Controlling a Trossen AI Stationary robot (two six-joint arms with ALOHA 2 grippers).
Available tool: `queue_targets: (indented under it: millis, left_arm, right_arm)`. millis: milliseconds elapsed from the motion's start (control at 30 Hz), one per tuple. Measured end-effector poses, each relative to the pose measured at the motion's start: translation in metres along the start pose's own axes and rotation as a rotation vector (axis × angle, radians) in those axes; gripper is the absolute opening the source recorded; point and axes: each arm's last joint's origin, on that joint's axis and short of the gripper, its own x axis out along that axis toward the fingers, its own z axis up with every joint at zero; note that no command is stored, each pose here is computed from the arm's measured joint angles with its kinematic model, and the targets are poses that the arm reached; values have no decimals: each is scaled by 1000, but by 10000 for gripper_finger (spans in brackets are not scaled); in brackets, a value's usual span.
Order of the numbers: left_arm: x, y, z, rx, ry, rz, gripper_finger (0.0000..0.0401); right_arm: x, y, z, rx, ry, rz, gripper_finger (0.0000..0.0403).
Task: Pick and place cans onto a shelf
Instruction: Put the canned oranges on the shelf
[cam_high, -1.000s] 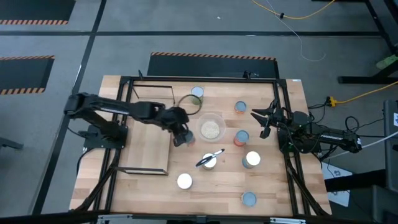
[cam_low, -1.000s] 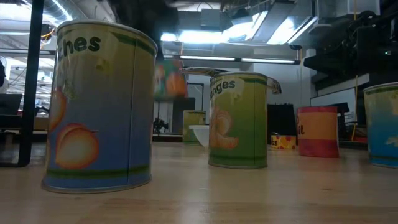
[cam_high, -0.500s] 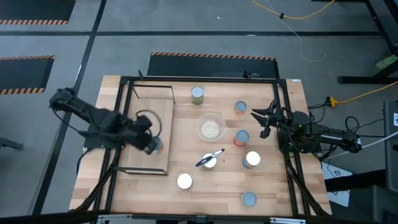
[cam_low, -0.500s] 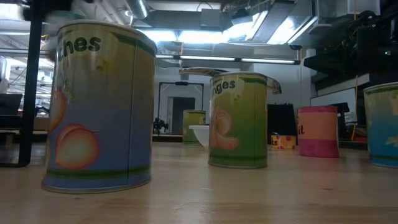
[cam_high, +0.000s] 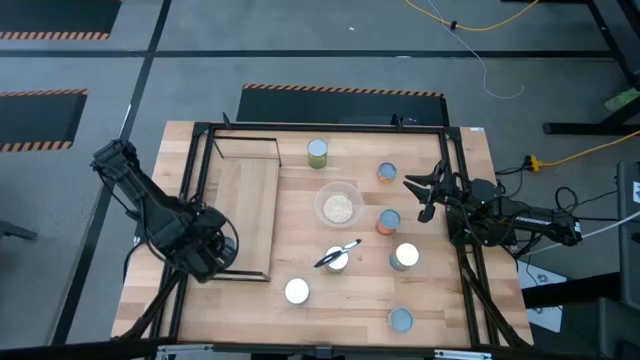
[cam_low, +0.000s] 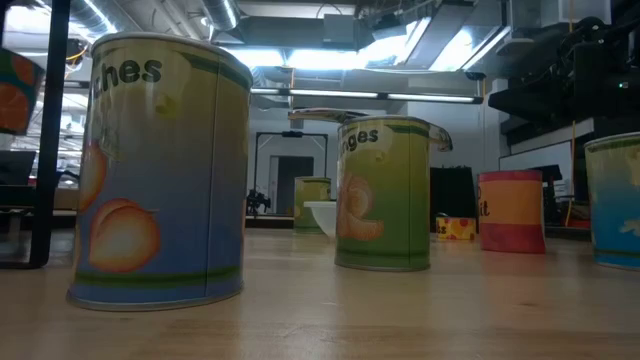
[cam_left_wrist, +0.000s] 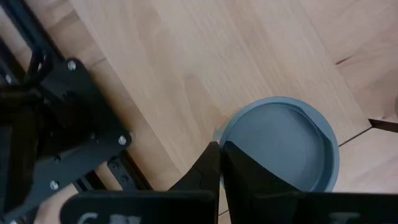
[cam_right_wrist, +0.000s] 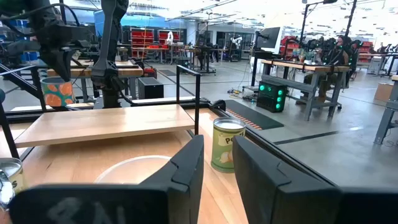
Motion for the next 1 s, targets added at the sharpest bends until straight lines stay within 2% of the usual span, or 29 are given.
queue_targets:
  millis: [333, 467, 667, 1000]
  left_arm:
    - [11, -8, -38, -69, -44, 63, 0]
    - [24, -5, -50, -106, -60, 78, 0]
    - [34, 0, -53, -113, -65, 44, 0]
    - [35, 0, -52, -111, -70, 57, 1]
  right_arm:
    - [0, 0, 0, 0, 0, 1, 90]
    - [0, 0, 0, 0, 0, 0, 90]
    - [0, 0, 0, 0, 0, 0, 90]
    - [0, 0, 0, 0, -1, 0, 90]
